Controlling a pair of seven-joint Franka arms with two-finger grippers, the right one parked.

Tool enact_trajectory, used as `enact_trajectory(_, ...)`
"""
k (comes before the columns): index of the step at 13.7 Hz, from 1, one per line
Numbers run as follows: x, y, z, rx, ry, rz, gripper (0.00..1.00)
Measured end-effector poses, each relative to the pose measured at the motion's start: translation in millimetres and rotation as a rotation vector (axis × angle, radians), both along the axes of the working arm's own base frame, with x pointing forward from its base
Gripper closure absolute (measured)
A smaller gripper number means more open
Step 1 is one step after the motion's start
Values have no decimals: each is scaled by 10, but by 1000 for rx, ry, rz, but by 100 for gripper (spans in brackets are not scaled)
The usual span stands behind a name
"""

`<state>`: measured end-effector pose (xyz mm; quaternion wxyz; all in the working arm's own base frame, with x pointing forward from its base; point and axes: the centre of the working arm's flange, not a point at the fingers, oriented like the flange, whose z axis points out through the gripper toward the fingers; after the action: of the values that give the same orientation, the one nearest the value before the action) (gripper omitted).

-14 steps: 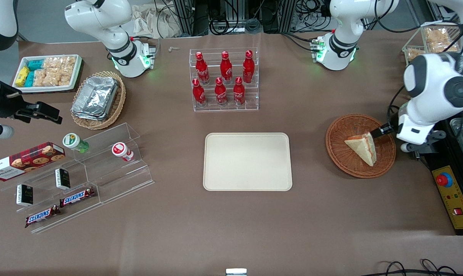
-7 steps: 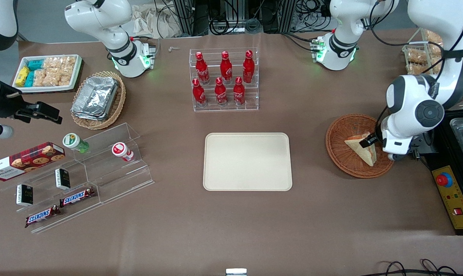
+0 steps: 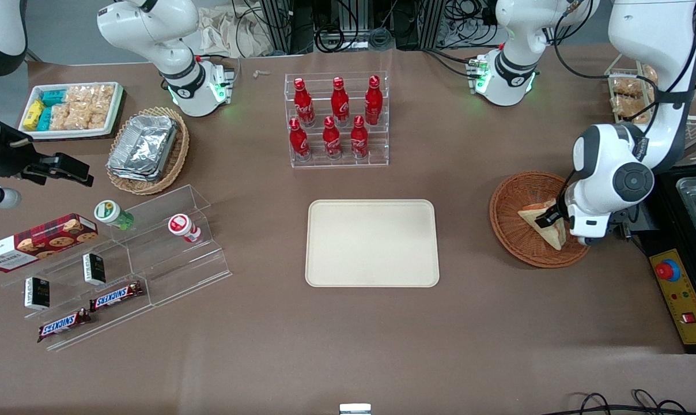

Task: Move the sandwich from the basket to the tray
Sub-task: 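Lower the left gripper and close it on the sandwich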

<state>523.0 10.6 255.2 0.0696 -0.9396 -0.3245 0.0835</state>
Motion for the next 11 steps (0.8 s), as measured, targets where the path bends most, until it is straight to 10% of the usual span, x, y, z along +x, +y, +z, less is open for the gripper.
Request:
enact_trajectory(4,133,-153,180,5,1,4,61)
enact_trajectory(11,592,-356,1298,31,104,-8,82)
